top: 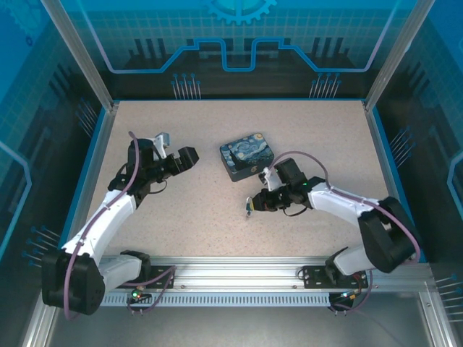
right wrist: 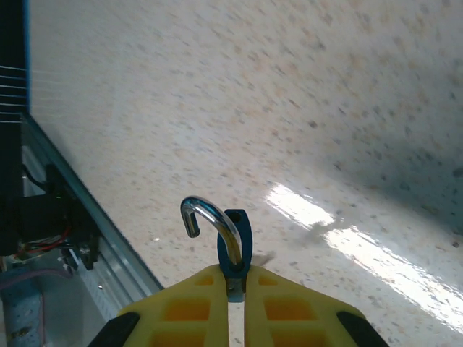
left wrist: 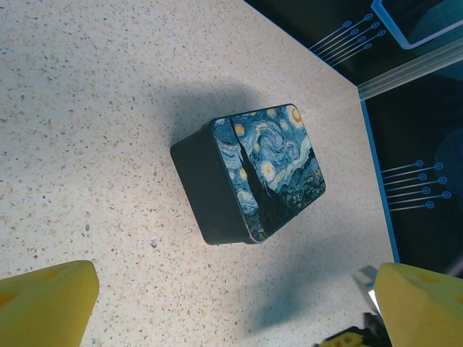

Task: Unlock the padlock with the key

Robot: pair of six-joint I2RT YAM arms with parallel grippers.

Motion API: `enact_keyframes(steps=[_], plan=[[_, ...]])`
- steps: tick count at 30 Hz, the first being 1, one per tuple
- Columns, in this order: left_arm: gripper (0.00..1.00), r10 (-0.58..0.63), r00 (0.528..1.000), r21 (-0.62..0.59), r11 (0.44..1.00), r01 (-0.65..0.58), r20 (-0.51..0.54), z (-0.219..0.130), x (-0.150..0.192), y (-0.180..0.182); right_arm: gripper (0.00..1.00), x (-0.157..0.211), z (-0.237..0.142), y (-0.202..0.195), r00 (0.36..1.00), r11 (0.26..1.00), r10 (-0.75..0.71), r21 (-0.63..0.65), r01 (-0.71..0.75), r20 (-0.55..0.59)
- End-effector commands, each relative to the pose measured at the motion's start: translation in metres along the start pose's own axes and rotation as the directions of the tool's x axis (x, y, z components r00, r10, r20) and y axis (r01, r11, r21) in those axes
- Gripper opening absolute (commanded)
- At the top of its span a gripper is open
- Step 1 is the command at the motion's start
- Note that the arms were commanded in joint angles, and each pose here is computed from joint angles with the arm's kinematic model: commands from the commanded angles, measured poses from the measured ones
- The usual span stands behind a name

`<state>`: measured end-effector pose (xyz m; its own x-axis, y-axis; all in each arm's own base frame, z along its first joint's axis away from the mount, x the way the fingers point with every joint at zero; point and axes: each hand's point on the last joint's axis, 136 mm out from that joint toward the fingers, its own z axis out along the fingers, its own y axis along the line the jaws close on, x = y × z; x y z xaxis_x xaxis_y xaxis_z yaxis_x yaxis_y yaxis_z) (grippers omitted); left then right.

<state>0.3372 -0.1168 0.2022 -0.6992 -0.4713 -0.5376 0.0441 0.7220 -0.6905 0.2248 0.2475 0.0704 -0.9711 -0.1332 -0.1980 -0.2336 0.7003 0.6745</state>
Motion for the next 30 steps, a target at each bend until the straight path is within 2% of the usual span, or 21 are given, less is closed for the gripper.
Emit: enact_keyframes(steps=[1,6,10,12,16,20,22,28,30], plan=[[0.99,0.011,1.000,-0.012,1.000,-0.011,0.018,-0.005,-0.002,0.004,0.10,-0.002,0.004,-0.011,0.998,0.998,0.059,0.005,-0.059,-0.034],[0.99,-0.002,1.000,-0.015,1.000,0.002,0.008,-0.002,-0.001,0.006,0.13,-0.006,0.008,-0.037,0.993,0.992,0.119,0.055,-0.118,-0.017],[0.99,0.006,1.000,-0.026,1.000,-0.006,0.008,-0.001,-0.001,0.009,0.21,-0.007,0.009,-0.048,0.990,0.988,0.137,0.070,-0.135,-0.016],[0.99,0.010,1.000,-0.036,0.999,-0.009,0.010,-0.002,-0.002,0.010,0.32,-0.010,0.005,-0.055,0.990,0.986,0.143,0.086,-0.143,0.004],[0.99,0.002,1.000,-0.063,0.998,0.000,0.027,-0.007,-0.007,0.013,0.35,-0.024,-0.013,-0.059,0.990,0.986,0.123,0.106,-0.130,0.071],[0.99,0.012,0.997,-0.100,0.995,-0.004,0.078,-0.020,-0.018,0.013,0.37,-0.045,-0.049,-0.065,0.984,0.973,0.052,0.212,-0.088,0.172],[0.99,0.023,0.993,-0.130,0.991,-0.008,0.113,-0.027,-0.024,0.017,0.41,-0.056,-0.071,-0.067,0.971,0.963,0.007,0.262,-0.071,0.238],[0.99,0.106,0.955,-0.319,0.948,-0.013,0.278,-0.055,-0.043,0.050,0.63,-0.083,-0.146,-0.082,0.877,0.884,-0.151,0.459,-0.087,0.457],[0.99,0.165,0.930,-0.370,0.928,-0.034,0.328,-0.064,-0.049,0.059,0.75,-0.088,-0.166,-0.090,0.838,0.858,-0.192,0.502,-0.110,0.511]])
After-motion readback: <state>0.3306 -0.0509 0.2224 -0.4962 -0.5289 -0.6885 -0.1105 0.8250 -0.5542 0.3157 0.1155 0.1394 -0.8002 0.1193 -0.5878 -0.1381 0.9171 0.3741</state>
